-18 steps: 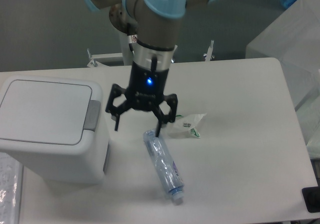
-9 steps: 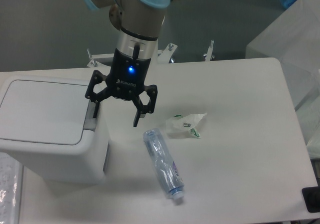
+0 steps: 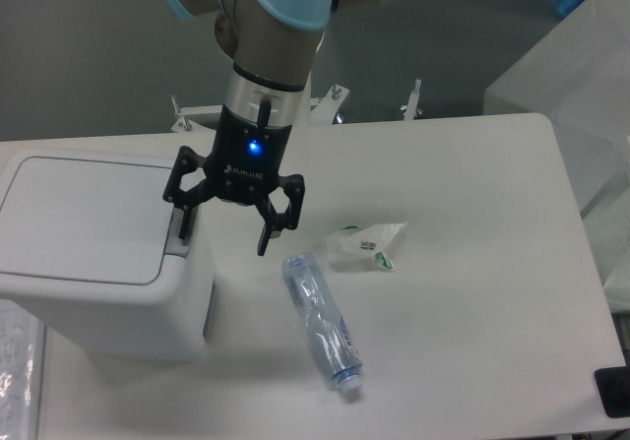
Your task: Open the trash can
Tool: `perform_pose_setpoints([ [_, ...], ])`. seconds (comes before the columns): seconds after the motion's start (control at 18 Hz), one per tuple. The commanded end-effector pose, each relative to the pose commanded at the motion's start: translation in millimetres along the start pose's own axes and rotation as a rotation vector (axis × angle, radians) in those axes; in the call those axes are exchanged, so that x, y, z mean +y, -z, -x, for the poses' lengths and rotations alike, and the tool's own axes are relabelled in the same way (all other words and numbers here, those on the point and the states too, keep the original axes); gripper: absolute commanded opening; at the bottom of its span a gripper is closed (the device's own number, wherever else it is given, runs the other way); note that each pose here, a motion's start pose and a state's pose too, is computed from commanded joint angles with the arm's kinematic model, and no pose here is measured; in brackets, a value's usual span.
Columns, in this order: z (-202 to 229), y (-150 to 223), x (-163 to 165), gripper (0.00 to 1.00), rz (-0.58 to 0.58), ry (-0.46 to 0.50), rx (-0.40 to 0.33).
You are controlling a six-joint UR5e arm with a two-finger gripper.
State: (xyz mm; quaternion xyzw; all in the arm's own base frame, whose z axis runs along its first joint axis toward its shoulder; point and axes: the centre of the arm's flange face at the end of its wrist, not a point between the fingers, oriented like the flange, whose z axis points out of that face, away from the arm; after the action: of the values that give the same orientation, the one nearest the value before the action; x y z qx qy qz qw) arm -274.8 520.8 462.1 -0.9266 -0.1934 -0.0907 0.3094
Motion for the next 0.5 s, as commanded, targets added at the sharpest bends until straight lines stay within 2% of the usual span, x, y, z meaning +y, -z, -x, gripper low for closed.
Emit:
perform_pose_setpoints([
  [0.5,-2.1,7.7,-7.1,1.0,-0.019,-0.007,0.002],
])
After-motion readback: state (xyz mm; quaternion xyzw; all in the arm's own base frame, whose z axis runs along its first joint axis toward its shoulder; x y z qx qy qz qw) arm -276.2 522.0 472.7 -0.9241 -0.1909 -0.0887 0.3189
